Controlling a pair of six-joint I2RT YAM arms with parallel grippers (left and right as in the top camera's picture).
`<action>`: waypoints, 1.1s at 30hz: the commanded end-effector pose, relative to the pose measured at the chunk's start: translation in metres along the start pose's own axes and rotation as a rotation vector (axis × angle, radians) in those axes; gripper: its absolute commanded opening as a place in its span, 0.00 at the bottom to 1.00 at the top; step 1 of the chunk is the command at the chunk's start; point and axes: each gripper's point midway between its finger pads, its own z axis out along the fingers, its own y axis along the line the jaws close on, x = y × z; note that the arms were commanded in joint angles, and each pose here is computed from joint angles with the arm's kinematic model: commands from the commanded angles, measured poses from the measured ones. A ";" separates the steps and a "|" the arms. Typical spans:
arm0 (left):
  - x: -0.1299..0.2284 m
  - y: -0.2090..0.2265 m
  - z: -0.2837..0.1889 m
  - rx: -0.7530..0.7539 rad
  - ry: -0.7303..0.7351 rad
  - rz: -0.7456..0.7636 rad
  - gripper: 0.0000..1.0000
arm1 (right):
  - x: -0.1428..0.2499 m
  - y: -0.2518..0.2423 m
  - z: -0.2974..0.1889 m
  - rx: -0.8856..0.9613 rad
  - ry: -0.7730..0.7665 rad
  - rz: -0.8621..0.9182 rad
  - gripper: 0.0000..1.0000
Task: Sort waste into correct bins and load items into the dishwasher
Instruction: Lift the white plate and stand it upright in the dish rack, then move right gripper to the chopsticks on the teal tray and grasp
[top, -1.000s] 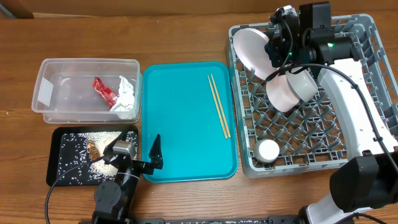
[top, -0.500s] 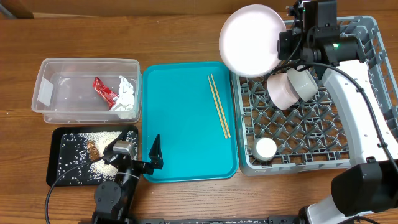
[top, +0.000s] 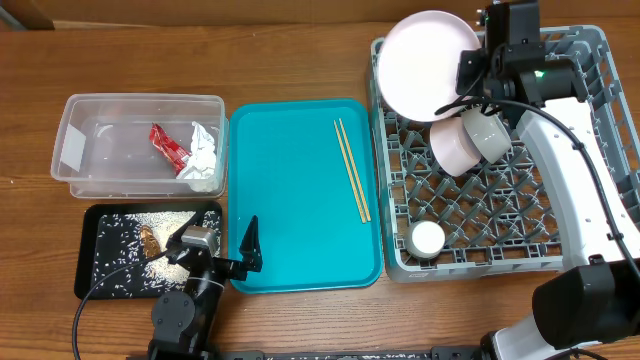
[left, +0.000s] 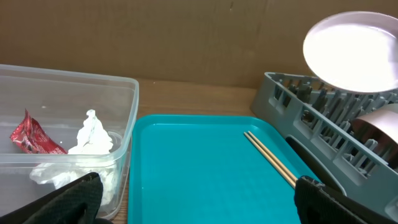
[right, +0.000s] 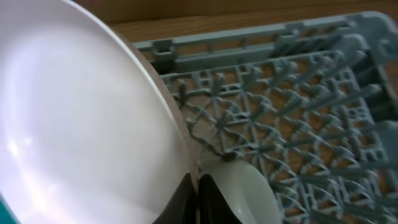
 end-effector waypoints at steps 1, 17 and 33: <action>0.000 0.003 0.000 -0.015 -0.007 0.020 1.00 | -0.014 -0.047 -0.025 0.275 -0.093 0.172 0.04; 0.000 0.003 0.000 -0.015 -0.007 0.020 1.00 | -0.019 0.001 -0.075 0.712 -0.329 -0.074 0.04; 0.000 0.003 0.000 -0.015 -0.007 0.020 1.00 | 0.009 0.018 -0.017 0.773 -0.198 -0.242 0.04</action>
